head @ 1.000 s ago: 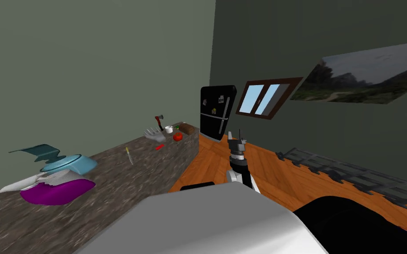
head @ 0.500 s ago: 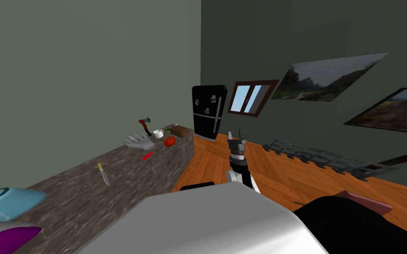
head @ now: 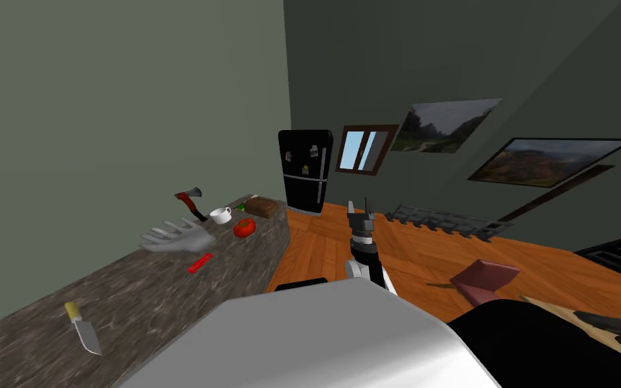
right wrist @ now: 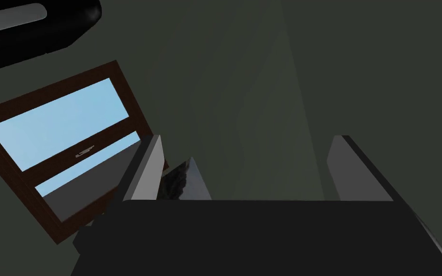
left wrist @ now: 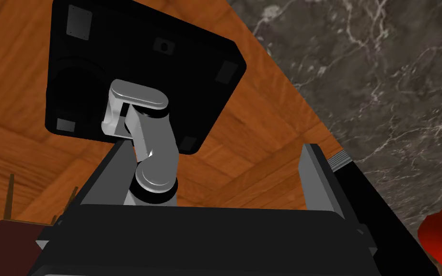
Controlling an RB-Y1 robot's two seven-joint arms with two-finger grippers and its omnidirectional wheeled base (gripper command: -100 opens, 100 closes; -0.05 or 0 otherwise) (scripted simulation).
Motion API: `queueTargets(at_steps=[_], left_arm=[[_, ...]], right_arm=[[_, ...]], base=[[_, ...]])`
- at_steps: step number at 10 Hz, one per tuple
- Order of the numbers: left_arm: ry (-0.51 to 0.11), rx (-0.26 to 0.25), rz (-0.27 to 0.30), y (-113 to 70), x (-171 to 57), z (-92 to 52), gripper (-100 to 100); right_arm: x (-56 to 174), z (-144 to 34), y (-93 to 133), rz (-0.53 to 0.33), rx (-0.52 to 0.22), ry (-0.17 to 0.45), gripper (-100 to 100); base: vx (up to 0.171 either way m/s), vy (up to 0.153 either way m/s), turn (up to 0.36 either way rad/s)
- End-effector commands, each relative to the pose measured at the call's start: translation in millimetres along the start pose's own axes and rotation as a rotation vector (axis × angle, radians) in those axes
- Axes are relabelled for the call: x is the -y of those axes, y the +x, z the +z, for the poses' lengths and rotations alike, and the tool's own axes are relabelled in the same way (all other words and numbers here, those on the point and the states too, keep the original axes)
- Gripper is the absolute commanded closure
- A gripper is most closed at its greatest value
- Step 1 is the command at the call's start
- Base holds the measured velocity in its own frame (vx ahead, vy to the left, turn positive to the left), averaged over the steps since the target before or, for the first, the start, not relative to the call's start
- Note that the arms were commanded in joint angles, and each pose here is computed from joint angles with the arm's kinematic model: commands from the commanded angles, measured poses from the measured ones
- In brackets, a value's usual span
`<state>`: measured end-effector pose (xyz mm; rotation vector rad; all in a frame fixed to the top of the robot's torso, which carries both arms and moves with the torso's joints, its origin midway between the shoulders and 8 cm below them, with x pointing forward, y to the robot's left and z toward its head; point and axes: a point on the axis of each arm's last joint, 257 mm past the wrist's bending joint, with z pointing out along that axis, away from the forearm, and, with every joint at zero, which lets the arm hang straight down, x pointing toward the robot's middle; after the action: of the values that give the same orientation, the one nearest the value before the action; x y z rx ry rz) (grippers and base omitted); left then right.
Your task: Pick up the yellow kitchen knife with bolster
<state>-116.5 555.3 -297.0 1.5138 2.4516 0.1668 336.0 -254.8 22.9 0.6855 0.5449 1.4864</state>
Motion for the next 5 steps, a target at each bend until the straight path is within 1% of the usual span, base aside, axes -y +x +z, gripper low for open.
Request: queueTargets(at_steps=[1,2,3,4,5], left_arm=[[0.019,-0.024,0.053,9.7,3,-4.9,-100],[0.056,-0.066,0.111,25.9,10,-10.5,-100],[0.057,-0.065,0.128,25.9,10,-10.5,-100],[0.093,-0.100,0.187,40.5,17,-15.6,-100],[0.093,-0.100,0.198,40.5,17,-15.6,-100]], right_arm=[[0,0.0,0,0.000,0.000,0.000,0],[0,0.0,0,0.000,0.000,0.000,0],[0,0.0,0,0.000,0.000,0.000,0],[0,0.0,0,0.000,0.000,0.000,0],[0,0.0,0,0.000,0.000,0.000,0]], base=[[0.086,0.053,-0.185],[0.106,0.073,-0.306],[0.098,0.078,-0.189],[0.118,0.078,-0.265],[0.088,0.070,-0.184]])
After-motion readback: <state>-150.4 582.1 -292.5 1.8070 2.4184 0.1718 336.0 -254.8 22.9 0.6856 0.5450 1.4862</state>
